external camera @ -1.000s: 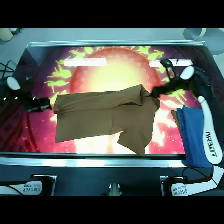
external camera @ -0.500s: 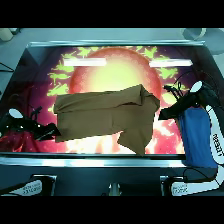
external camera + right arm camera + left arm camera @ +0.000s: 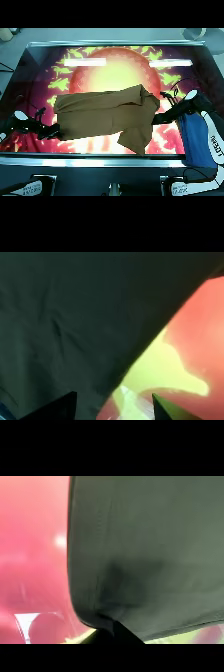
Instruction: Fold the shirts.
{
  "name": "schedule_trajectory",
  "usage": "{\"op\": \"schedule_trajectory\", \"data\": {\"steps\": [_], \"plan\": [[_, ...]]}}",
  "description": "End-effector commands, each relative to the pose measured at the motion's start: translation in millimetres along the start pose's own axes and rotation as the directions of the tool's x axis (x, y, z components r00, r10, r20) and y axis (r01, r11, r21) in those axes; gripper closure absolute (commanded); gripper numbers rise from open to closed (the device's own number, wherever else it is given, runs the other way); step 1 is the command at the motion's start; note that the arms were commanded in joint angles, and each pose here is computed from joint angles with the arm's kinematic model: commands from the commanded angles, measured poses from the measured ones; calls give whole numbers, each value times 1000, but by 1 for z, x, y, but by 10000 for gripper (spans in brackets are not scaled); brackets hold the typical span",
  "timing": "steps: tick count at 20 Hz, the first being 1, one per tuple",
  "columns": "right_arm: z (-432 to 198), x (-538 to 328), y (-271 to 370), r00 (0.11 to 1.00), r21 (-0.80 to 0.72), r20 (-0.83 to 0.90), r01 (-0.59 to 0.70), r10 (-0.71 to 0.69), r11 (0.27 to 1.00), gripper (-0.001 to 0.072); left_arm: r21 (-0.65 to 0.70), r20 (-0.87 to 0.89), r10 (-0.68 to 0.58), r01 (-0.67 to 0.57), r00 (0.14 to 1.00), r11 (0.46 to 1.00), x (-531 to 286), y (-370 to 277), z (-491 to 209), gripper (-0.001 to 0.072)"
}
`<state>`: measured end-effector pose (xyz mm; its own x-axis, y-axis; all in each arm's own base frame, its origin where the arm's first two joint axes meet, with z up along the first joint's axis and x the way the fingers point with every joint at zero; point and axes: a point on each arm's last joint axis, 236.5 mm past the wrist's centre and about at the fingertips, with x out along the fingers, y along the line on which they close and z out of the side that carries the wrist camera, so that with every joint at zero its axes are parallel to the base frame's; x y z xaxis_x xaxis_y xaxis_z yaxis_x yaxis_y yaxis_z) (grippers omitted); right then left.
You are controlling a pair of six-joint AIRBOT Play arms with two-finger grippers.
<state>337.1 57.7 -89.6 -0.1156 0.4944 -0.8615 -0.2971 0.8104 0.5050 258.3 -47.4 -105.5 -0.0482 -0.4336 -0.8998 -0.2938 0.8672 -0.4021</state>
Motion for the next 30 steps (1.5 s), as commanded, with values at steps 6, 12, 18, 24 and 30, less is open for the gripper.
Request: {"op": "schedule_trajectory", "data": {"steps": [6, 12, 18, 24, 30], "plan": [[48, 18, 18, 988, -100, 144, 71, -56, 992, 695, 100, 144, -17, 3, 989, 995, -41, -24, 18, 685], [109, -319, 126, 518, -218, 777, 755, -358, 619, 694, 400, 875, -308, -198, 374, 895, -410, -185, 29, 686], [-74, -554, 333, -244, 249, 968, 879, -67, 406, 696, 464, 760, -547, -296, -352, 835, -628, -249, -212, 686], [-70, -530, 311, -141, 199, 978, 858, -155, 473, 695, 384, 831, -474, -315, -291, 868, -611, -231, -188, 685], [38, -357, 171, 542, -157, 738, 717, -402, 679, 695, 317, 937, -262, -248, 231, 915, -451, -174, -4, 683]]}}
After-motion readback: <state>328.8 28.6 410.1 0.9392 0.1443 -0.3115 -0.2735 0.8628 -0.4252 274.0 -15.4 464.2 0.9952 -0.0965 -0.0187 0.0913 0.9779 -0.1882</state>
